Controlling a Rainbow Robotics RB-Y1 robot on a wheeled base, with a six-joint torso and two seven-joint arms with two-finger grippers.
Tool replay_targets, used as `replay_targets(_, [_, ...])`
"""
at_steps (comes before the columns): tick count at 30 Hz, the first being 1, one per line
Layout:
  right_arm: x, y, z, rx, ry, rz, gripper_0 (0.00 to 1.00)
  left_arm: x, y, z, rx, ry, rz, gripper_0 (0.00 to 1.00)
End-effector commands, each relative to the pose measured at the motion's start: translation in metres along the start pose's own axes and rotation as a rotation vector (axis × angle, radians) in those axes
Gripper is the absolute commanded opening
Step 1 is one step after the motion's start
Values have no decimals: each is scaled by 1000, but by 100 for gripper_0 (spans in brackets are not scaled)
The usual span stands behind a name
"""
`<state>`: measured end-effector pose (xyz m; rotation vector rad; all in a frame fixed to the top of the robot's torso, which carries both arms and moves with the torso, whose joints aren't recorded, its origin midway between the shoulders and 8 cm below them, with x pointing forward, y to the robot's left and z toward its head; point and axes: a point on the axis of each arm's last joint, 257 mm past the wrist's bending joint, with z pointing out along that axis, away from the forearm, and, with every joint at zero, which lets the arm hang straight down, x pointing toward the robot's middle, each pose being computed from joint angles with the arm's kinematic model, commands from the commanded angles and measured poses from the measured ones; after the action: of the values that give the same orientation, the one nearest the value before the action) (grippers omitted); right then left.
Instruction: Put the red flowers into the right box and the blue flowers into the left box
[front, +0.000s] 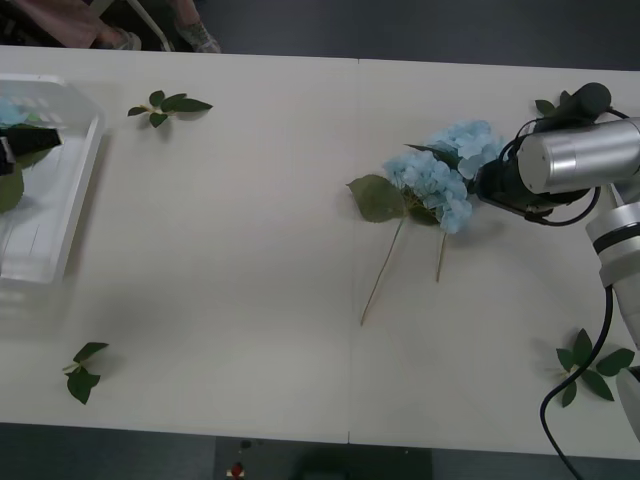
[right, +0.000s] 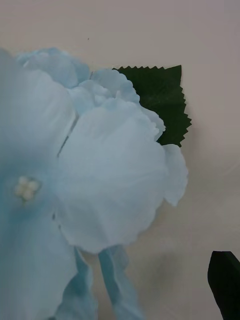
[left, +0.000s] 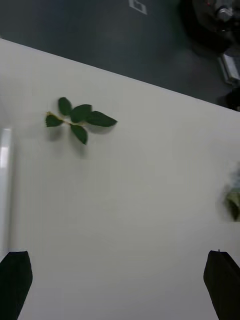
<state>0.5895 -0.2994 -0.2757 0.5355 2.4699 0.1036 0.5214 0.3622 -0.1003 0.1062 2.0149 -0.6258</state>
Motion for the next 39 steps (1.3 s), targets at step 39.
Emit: replay_targets(39, [11,57,20,-53,-73,-31,72,118,-324,7,543,64,672,100])
